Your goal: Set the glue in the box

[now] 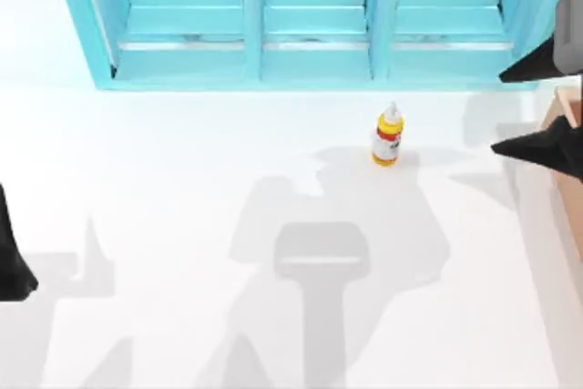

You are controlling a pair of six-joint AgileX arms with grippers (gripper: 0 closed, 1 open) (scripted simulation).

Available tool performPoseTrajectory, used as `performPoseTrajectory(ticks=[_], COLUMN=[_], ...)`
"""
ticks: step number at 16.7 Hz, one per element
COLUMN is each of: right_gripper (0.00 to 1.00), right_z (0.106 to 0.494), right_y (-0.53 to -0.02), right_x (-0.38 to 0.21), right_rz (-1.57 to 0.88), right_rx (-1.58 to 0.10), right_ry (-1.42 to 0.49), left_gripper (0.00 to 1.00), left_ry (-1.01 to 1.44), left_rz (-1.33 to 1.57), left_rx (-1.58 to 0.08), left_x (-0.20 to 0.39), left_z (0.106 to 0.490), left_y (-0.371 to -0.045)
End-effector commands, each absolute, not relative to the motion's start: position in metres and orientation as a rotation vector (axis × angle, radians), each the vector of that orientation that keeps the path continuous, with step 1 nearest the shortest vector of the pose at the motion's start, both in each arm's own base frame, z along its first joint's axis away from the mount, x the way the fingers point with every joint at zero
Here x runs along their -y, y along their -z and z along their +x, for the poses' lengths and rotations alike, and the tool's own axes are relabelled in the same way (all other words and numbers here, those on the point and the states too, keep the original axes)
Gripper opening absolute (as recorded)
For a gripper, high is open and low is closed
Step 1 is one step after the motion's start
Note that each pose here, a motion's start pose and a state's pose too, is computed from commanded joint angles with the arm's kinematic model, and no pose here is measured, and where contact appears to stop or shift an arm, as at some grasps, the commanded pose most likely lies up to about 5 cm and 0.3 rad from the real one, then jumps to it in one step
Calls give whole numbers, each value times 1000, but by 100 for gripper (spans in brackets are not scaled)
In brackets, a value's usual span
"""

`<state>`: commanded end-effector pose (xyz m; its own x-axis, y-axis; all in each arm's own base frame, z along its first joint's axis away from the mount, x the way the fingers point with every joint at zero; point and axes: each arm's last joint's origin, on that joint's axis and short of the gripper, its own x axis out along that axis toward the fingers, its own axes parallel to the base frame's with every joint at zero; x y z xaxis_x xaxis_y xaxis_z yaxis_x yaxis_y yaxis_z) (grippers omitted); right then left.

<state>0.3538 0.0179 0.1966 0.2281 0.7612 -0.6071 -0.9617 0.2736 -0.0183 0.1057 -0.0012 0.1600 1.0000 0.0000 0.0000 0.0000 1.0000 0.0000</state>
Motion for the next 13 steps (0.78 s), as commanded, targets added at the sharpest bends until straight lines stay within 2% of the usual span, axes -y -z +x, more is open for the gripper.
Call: performPoseTrajectory(ticks=[3,6,9,13], right_gripper=[100,100,100,100], right_z=[399,429,442,445], right_y=[-160,-119,-92,-85], right_x=[-18,-20,-22,-23], right_rz=[-403,-359,-331,-325], right_rx=[-462,-389,-341,-329], right_ry=[-1379,-1474,-1524,-1536], left_gripper=[100,100,100,100], left_ry=[0,0,0,0], left_rz=[0,0,0,0], left_rx=[0,0,0,0], left_x=[1,1,1,1], left_z=[106,106,106,106], left_y=[-160,-160,-160,-160])
